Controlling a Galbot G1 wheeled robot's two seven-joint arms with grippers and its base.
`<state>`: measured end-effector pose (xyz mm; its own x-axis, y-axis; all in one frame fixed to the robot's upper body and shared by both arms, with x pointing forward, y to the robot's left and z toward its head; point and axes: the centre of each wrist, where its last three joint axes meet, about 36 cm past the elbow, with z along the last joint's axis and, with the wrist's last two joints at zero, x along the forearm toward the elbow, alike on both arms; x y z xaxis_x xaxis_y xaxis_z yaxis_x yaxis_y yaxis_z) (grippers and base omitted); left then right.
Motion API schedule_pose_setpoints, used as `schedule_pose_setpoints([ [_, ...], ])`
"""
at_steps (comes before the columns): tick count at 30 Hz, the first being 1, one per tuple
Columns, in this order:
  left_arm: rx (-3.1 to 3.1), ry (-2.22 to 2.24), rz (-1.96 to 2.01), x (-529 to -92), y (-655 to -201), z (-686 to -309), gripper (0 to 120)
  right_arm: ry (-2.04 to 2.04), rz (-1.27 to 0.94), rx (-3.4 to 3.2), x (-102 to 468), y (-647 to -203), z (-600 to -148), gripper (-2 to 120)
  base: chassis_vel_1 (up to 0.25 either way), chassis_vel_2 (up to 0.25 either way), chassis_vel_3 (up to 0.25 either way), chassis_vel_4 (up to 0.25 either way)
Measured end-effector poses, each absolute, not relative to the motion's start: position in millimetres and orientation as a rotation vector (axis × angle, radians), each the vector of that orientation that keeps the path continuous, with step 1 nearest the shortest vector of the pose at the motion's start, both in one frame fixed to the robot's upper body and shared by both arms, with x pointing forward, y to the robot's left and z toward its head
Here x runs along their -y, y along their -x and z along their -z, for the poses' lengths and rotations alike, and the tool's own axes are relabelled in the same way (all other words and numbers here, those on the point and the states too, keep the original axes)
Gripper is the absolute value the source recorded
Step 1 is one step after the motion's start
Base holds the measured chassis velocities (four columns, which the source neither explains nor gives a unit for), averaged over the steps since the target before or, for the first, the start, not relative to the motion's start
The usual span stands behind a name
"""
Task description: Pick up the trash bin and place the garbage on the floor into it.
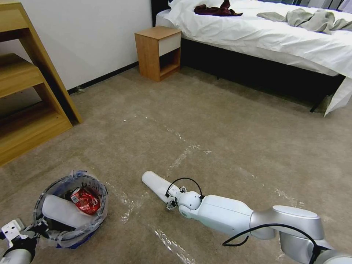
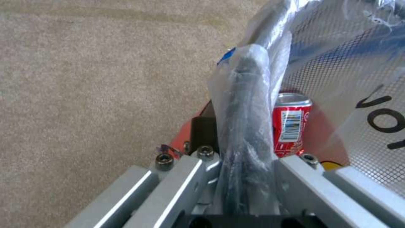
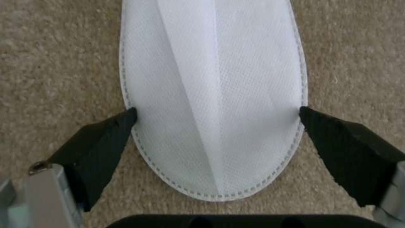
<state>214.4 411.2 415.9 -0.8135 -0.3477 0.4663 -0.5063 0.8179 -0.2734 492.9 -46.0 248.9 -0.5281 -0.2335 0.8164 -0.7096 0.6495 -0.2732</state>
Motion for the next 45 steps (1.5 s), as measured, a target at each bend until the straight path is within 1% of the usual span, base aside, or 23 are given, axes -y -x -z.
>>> schedule_pose_setpoints([
  [5,2.603,-0.642,-0.549,-412.1,-214.7,-414.5,1,-0.742,-0.771,2.093,43.6,-493.5,-249.4,91,0.000,0.000,0.000,0.000],
  [8,2.605,-0.643,-0.549,-412.2,-215.0,-414.4,1,-0.751,-0.770,2.101,42.6,-493.1,-251.1,90,0.000,0.000,0.000,0.000],
  [10,2.606,-0.644,-0.548,-412.1,-215.1,-414.4,1,-0.758,-0.767,2.107,41.7,-492.0,-252.8,82,0.000,0.000,0.000,0.000],
  [11,2.606,-0.644,-0.549,-411.9,-215.3,-414.2,1,-0.759,-0.766,2.112,41.4,-491.2,-253.9,75,0.000,0.000,0.000,0.000],
  [13,2.607,-0.644,-0.549,-411.8,-215.4,-414.2,1,-0.760,-0.766,2.114,41.4,-490.9,-254.3,75,0.000,0.000,0.000,0.000],
  [14,2.607,-0.643,-0.548,-411.5,-215.9,-413.9,1,-0.762,-0.765,2.118,41.4,-489.9,-255.5,66,0.000,0.000,0.000,0.000],
  [15,2.607,-0.642,-0.549,-411.1,-216.3,-413.6,1,-0.762,-0.764,2.120,41.8,-489.4,-255.5,61,0.000,0.000,0.000,0.000],
  [16,2.607,-0.642,-0.549,-411.1,-216.3,-413.6,1,-0.762,-0.764,2.120,41.8,-489.4,-255.5,61,0.000,0.000,0.000,0.000],
  [18,2.607,-0.639,-0.551,-409.9,-216.7,-412.9,1,-0.759,-0.763,2.121,42.9,-488.5,-254.0,53,0.000,0.000,0.000,0.000],
  [19,2.605,-0.638,-0.551,-409.0,-216.9,-412.4,1,-0.757,-0.763,2.120,43.9,-487.8,-252.2,46,0.000,0.000,0.000,0.000],
  [20,2.605,-0.638,-0.551,-409.0,-216.9,-412.4,1,-0.757,-0.763,2.120,43.9,-487.8,-252.2,46,0.000,0.000,0.000,0.000],
  [23,2.605,-0.637,-0.551,-408.4,-217.2,-412.2,1,-0.749,-0.762,2.117,46.7,-487.0,-247.4,33,0.000,0.000,0.000,0.000],
  [24,2.605,-0.637,-0.551,-408.4,-217.2,-412.3,1,-0.748,-0.762,2.116,47.1,-486.7,-246.5,30,0.000,0.000,0.000,0.000],
  [25,2.605,-0.637,-0.551,-408.4,-217.2,-412.3,1,-0.748,-0.762,2.116,47.1,-486.7,-246.5,30,0.000,0.000,0.000,0.000],
  [28,2.605,-0.634,-0.550,-407.7,-217.4,-412.6,1,-0.741,-0.763,2.114,47.9,-486.4,-243.0,19,0.000,0.000,0.000,0.000],
  [29,2.605,-0.634,-0.550,-407.7,-217.4,-412.6,1,-0.741,-0.763,2.114,47.9,-486.4,-243.0,19,0.000,0.000,0.000,0.000],
  [30,2.606,-0.632,-0.550,-407.2,-217.6,-412.7,1,-0.740,-0.763,2.112,47.7,-486.4,-241.5,15,0.000,0.000,0.000,0.000],
  [32,2.605,-0.630,-0.552,-406.3,-217.9,-412.3,1,-0.739,-0.766,2.110,47.5,-486.8,-237.6,12,0.000,0.000,0.000,0.000],
  [34,2.604,-0.629,-0.552,-405.9,-218.1,-412.1,1,-0.738,-0.767,2.110,47.4,-487.3,-235.9,11,0.000,0.000,0.000,0.000],
  [35,2.604,-0.628,-0.553,-405.6,-218.3,-411.8,1,-0.738,-0.767,2.110,47.7,-488.1,-234.6,6,0.000,0.000,0.000,0.000],
  [36,2.604,-0.628,-0.553,-405.6,-218.3,-411.8,1,-0.738,-0.767,2.110,47.7,-488.1,-234.6,6,0.000,0.000,0.000,0.000],
  [38,2.602,-0.630,-0.552,-405.9,-218.2,-410.8,1,-0.737,-0.768,2.110,48.7,-489.9,-232.5,0,0.000,0.000,0.000,0.000],
  [45,2.602,-0.633,-0.551,-406.6,-218.7,-410.2,1,-0.738,-0.770,2.113,49.0,-491.5,-230.6,0,0.000,0.000,0.000,0.000],
])
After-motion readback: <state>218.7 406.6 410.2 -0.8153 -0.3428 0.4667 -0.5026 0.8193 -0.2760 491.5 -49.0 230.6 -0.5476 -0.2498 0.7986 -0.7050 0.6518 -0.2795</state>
